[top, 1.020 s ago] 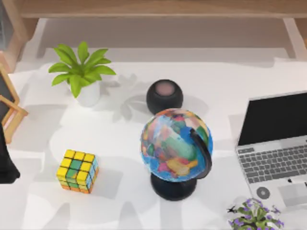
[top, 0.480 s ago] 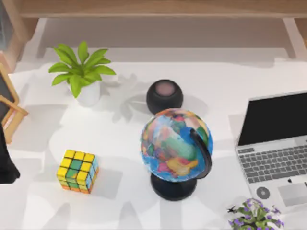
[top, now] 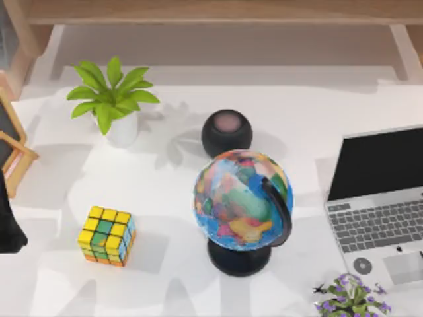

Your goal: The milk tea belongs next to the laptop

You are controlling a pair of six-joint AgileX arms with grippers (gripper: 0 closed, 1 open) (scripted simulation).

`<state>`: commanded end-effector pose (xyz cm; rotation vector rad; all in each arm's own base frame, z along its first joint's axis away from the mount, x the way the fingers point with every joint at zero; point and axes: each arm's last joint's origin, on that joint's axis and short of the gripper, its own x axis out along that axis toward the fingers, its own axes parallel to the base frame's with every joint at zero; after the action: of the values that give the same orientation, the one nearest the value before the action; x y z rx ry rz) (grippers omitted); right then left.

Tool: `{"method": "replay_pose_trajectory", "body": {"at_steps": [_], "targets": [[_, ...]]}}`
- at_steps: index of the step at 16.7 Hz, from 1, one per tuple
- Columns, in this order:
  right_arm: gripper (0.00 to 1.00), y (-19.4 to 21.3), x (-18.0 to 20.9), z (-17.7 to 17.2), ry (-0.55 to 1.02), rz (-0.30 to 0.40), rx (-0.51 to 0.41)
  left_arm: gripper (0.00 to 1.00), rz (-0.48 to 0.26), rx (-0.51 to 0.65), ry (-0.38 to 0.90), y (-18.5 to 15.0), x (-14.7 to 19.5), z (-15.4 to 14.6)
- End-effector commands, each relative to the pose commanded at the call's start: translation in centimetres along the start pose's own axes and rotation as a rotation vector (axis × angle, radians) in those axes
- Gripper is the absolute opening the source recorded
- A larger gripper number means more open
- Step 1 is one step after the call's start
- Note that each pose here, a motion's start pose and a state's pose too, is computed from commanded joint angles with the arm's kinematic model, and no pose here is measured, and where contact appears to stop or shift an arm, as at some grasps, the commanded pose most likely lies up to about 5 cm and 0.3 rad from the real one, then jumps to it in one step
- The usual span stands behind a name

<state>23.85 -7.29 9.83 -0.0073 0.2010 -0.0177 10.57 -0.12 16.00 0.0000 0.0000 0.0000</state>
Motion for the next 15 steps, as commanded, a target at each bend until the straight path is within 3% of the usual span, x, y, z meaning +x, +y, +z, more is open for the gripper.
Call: {"method": "replay_pose_trajectory", "body": {"at_steps": [7,15], "targets": [[0.00,-0.3,-0.5,0.7,-0.007,-0.012,0.000,1.00,0.000,0.000,0.000,0.0,0.0,0.0],[0.00,-0.1,-5.4,2.1,0.056,-0.009,0.009,1.00,0.000,0.000,0.000,0.0,0.0,0.0]]}}
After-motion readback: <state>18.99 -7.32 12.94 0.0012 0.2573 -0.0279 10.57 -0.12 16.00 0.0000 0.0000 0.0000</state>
